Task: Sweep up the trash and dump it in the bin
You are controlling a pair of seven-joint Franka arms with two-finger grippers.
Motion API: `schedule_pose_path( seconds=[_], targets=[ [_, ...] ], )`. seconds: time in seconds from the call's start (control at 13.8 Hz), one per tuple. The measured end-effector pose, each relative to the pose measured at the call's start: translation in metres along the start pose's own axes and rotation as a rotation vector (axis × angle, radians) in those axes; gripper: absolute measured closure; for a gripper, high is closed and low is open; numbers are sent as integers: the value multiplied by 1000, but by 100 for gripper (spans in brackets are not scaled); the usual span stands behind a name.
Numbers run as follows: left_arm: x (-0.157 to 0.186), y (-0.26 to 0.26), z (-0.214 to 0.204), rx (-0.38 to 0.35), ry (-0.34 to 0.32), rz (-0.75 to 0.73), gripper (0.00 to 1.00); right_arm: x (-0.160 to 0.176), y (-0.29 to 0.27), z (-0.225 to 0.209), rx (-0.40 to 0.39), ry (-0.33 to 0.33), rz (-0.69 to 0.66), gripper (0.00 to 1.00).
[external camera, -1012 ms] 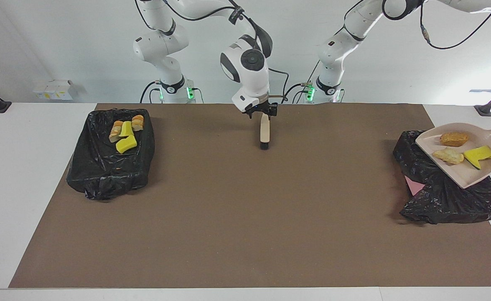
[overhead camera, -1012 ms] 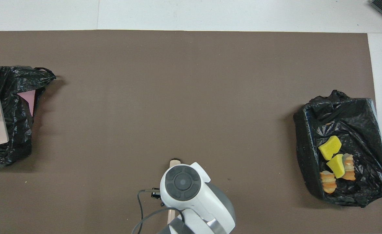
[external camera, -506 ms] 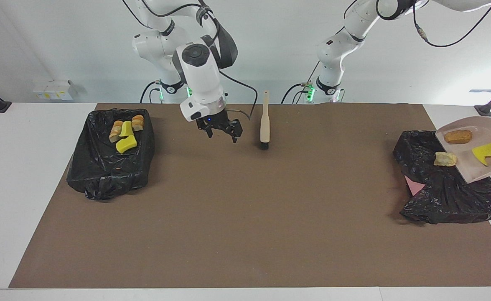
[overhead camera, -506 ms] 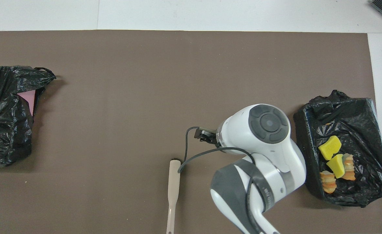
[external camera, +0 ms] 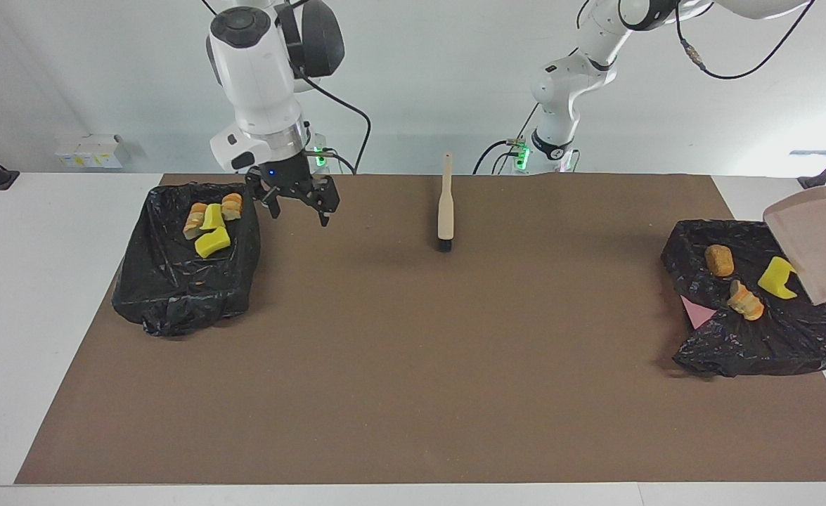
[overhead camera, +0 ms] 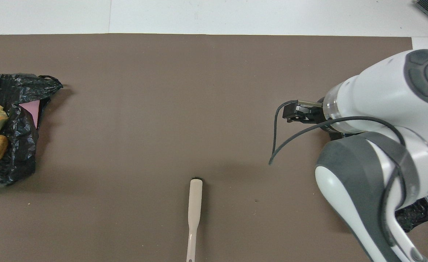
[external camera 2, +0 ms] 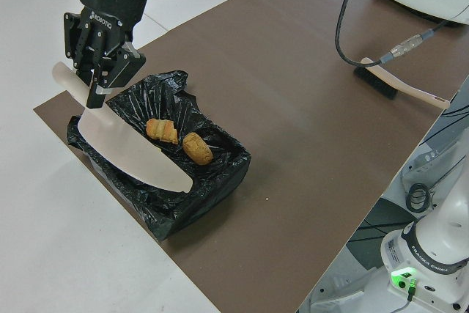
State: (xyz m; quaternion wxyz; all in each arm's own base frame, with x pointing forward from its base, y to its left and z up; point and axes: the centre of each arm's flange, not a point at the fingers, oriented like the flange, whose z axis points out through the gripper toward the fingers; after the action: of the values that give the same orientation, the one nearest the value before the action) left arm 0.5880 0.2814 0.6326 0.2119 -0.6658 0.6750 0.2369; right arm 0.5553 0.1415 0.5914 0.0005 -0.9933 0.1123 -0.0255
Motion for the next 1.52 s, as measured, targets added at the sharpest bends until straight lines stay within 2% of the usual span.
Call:
schedule_pose_path(
  seconds=[0.22,0.43,0.51,0.79,1.08,1.23,1.52],
  targets=[
    [10,6,-37,26,-52,-37,67,-1,24,-31,-17,-23,-37,0],
    [30,13,-73,37,-39,-39,67,0,36,-45,-23,-32,-22,0],
    [41,14,-82,39,-9,-52,67,-1,43,-48,-28,-41,-10,0],
    [84,9,-92,30,179,-180,67,-7,71,-66,-41,-61,28,0],
    [136,8,-99,-29,381,-412,67,-12,88,-76,-42,-71,-30,0],
    [180,11,-113,-78,437,-521,67,-13,107,-86,-32,-59,-35,0],
    [285,13,-158,-151,498,-690,67,-16,118,-93,-27,-54,-62,0]
  ],
)
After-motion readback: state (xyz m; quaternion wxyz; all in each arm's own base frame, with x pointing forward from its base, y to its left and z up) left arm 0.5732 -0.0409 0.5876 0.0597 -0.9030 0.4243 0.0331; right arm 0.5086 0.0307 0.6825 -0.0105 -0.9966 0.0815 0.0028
